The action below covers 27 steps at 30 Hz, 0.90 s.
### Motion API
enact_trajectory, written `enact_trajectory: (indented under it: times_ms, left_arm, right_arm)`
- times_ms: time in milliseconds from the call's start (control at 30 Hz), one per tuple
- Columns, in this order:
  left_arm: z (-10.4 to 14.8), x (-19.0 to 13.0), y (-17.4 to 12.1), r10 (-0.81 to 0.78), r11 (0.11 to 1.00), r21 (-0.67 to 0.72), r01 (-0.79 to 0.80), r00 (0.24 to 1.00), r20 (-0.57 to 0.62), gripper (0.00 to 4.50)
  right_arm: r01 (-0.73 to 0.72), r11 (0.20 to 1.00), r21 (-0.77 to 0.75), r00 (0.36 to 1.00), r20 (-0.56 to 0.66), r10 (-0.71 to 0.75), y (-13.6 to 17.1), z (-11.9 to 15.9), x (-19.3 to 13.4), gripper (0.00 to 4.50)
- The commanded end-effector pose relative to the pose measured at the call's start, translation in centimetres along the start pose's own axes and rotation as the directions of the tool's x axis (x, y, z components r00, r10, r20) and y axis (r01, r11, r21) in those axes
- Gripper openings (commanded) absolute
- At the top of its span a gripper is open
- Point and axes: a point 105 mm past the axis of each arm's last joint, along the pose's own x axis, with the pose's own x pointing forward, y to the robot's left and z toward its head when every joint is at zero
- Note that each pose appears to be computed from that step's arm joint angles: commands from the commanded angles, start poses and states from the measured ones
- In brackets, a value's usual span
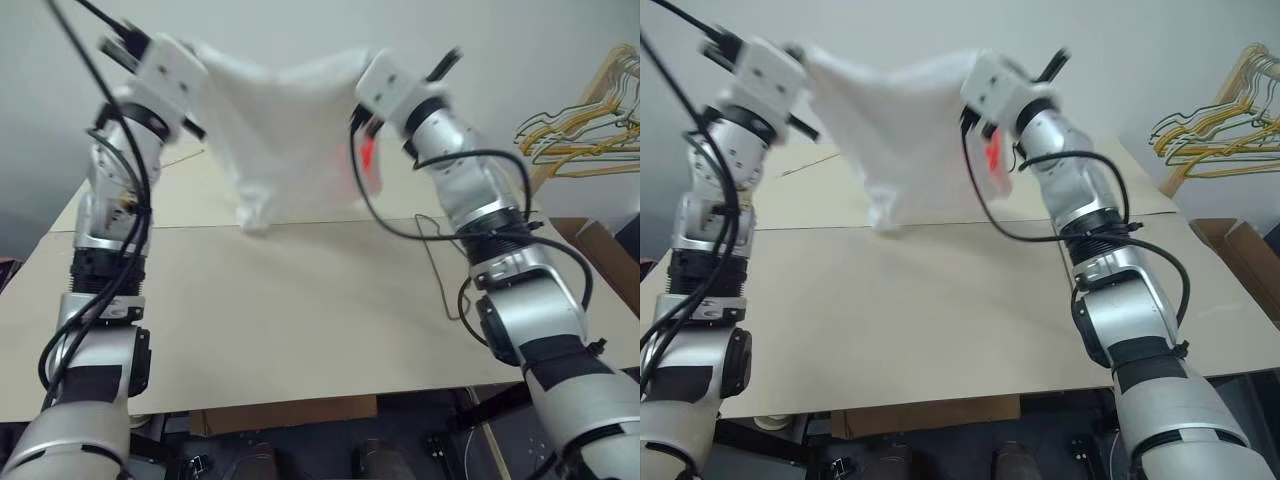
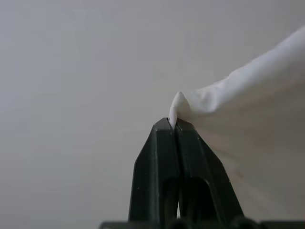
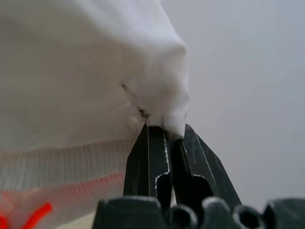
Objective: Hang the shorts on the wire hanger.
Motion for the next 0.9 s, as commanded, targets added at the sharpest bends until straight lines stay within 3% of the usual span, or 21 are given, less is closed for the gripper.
enact_trajectory:
  times_ms: [33, 167, 267, 400, 467, 500, 600, 700, 833, 900]
  left_arm:
    - [2.5, -1.5, 2.7, 0.056, 0.996, 0.057, -0.064, 0.989, 0.133, 0.01]
    - [1.3, -4.4, 1.7, -0.099, 0.986, 0.149, 0.080, 0.988, 0.122, 0.01]
    - [0.2, -7.8, -1.1, -0.360, 0.931, 0.110, 0.349, 0.928, 0.096, 0.01]
    - [-3.6, -15.6, -6.4, -0.761, 0.638, 0.048, 0.769, 0.638, -0.119, 0.01]
    - [-4.8, -17.2, -7.0, -0.790, 0.583, 0.035, 0.812, 0.577, -0.208, 0.01]
    - [-5.0, -18.8, -7.6, -0.837, 0.504, 0.030, 0.863, 0.497, -0.229, 0.01]
    - [-5.3, -21.6, -7.9, -0.891, 0.389, -0.066, 0.919, 0.356, -0.283, 0.01]
    - [-5.5, -23.4, -7.7, -0.907, 0.315, -0.135, 0.940, 0.256, -0.334, 0.01]
    - [-5.1, -27.9, -7.6, -0.931, 0.064, -0.242, 0.968, -0.030, -0.363, 0.01]
    - [-5.1, -29.1, -7.3, -0.910, 0.014, -0.285, 0.958, -0.106, -0.400, 0.01]
  right_arm:
    - [-0.010, 1.000, 0.001, 0.992, 0.126, 0.010, 0.2, 1.7, -1.2, 0.00]
    - [-0.248, 0.966, -0.071, 0.960, 0.119, 0.255, 5.7, -0.1, -4.4, 0.00]
    - [-0.418, 0.898, -0.135, 0.894, 0.112, 0.433, 9.6, -1.4, -7.5, 0.00]
    - [-0.618, 0.759, -0.202, 0.760, 0.093, 0.643, 14.3, -3.0, -12.1, 0.00]
    - [-0.676, 0.699, -0.233, 0.699, 0.097, 0.709, 15.2, -3.2, -13.5, 0.00]
    - [-0.741, 0.628, -0.239, 0.626, 0.095, 0.774, 15.9, -3.4, -14.9, 0.00]
    - [-0.844, 0.468, -0.263, 0.458, 0.101, 0.883, 16.3, -3.3, -17.8, 0.00]
    - [-0.883, 0.373, -0.285, 0.362, 0.091, 0.928, 15.8, -3.2, -19.4, 0.00]
    - [-0.919, 0.246, -0.307, 0.228, 0.094, 0.969, 15.4, -2.5, -21.8, 0.00]
    - [-0.928, 0.222, -0.301, 0.196, 0.115, 0.974, 15.4, -1.9, -22.5, 0.00]
